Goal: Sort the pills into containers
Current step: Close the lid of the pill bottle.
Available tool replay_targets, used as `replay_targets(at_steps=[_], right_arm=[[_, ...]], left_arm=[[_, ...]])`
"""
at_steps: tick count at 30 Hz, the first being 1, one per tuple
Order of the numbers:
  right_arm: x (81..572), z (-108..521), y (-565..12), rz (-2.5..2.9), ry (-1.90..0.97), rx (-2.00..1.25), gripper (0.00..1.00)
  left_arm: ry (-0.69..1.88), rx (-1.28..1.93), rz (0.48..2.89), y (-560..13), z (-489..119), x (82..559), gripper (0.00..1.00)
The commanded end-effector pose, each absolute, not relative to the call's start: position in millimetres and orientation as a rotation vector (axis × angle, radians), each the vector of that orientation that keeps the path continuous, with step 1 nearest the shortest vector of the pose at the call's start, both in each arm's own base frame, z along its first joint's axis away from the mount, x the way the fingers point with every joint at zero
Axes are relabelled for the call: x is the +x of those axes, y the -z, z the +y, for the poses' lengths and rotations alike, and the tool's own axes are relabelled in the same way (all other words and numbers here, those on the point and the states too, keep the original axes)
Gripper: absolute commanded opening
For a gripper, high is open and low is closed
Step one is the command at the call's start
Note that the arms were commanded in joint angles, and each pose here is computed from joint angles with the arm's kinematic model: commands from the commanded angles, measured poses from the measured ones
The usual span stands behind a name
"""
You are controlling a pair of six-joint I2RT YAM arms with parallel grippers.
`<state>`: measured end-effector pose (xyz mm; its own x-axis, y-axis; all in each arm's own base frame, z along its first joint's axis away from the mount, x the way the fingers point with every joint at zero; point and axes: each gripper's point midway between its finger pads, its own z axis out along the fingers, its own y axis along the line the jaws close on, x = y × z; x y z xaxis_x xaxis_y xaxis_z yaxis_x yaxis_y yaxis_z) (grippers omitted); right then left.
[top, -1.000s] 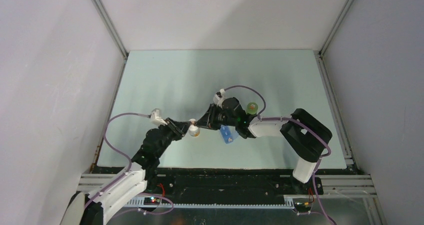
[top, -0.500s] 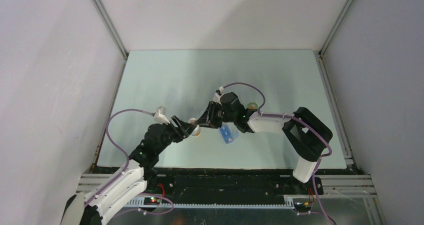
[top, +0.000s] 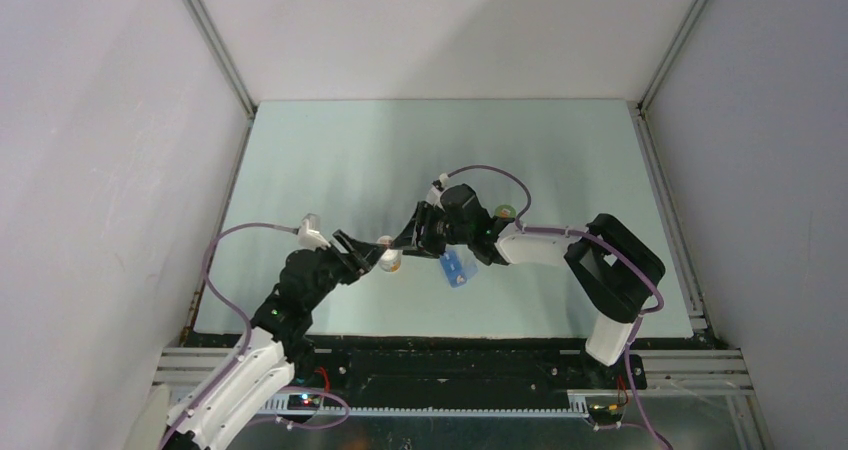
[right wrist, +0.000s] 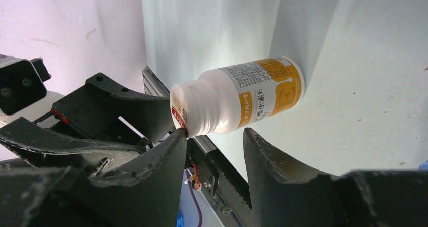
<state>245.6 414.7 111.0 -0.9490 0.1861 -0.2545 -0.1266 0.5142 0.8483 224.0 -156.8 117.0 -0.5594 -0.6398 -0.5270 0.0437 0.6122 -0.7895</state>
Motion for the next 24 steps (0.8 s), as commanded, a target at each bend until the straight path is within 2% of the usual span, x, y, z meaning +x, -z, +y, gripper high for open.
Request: replay_targets(at_steps=[1,6,8,17,24], right_arm=[[251.7,416.4,-124.3,2.397,-1.428,0.03,0.5],[251.0,423.0,-130.2,2.371,-1.498,0.019,0.49],[251.4,424.6,-133.9,2.355,-1.516,0.013,0.48],[253.8,427.6,-130.0,2.38,-1.507,0.018,0.48],[252.2,430.4,-115.4,2.434,-1.485,0.034,0.38]], left_arm=[[1.015,-0.471,1.917,-137.8,-155.6,230.4,0.66],[1.043,-0.508,1.917,-133.9,-155.8,237.0,0.49],[1.062,-0.513,1.91,-135.2,-156.6,239.3,0.46],[1.059,-0.52,1.902,-137.1,-153.6,241.9,0.47],[1.078,-0.527,1.899,-136.7,-155.0,244.0,0.47]])
